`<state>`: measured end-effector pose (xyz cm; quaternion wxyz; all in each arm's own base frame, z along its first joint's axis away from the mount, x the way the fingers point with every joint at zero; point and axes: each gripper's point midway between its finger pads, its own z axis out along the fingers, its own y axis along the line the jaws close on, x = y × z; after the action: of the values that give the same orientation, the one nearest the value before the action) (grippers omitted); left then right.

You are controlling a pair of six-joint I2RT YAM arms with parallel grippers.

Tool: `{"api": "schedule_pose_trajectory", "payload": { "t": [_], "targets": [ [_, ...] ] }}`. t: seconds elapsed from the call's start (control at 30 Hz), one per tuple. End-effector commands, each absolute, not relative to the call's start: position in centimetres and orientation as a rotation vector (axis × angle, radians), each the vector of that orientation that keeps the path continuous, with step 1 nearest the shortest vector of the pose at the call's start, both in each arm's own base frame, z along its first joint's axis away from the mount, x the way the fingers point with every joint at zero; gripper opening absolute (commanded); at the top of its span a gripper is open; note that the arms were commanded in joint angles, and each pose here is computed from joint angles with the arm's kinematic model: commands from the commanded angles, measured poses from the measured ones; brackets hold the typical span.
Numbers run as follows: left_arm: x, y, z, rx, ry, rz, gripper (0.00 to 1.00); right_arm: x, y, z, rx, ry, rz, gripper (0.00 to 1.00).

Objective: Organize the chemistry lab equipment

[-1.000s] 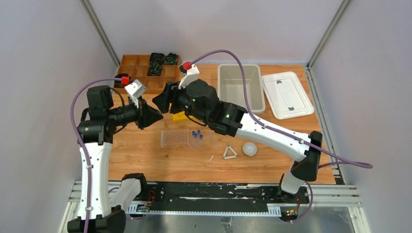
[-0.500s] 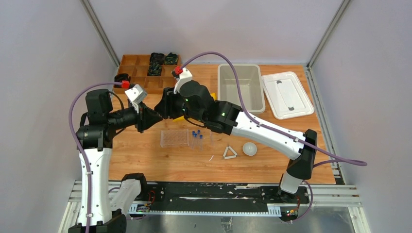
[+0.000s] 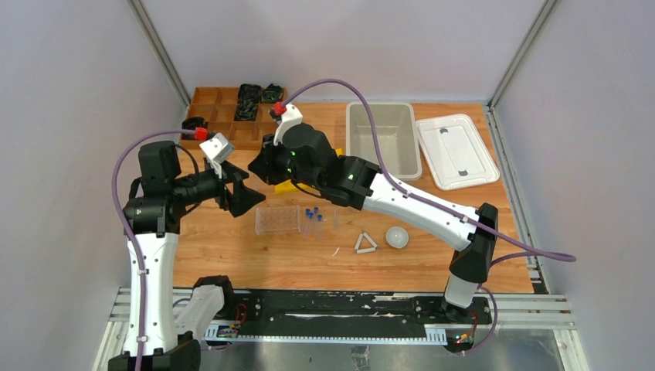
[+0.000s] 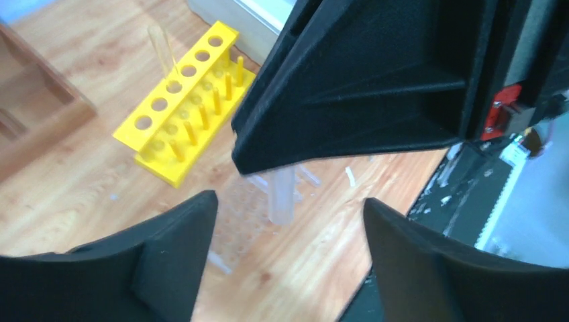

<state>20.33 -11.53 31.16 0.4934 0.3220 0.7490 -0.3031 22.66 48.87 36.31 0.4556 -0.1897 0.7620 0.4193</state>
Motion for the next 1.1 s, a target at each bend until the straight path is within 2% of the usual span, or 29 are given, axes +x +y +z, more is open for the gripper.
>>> {"api": "schedule_pose_trajectory", "payload": {
  "t": [0.0, 0.2, 0.4, 0.77, 1.07],
  "targets": [
    [21.2, -10.9, 31.0, 0.712, 1.875, -0.715, 0.99, 26.2, 46.5, 37.9, -0.44, 1.812, 0.901, 0.0],
    [24.6, -8.2, 28.8, 0.506, 2.073, -0.6, 1.0, 31.2, 44.0, 36.7, -0.453, 1.725, 0.736, 0.0],
    [27.4, -5.0, 24.8, 0.315, 2.276, -0.458, 1.0, 34.2, 43.4, 33.0, -0.471, 1.615, 0.645, 0.0],
    [27.7, -4.4, 22.9, 0.31, 2.336, -0.442, 1.0, 37.5, 44.9, 24.4, -0.549, 1.65, 0.528, 0.0],
    [27.9, -4.4, 22.3, 0.33, 2.35, -0.453, 1.0, 38.9, 44.7, 20.8, -0.567, 1.642, 0.433, 0.0]
  ]
}}
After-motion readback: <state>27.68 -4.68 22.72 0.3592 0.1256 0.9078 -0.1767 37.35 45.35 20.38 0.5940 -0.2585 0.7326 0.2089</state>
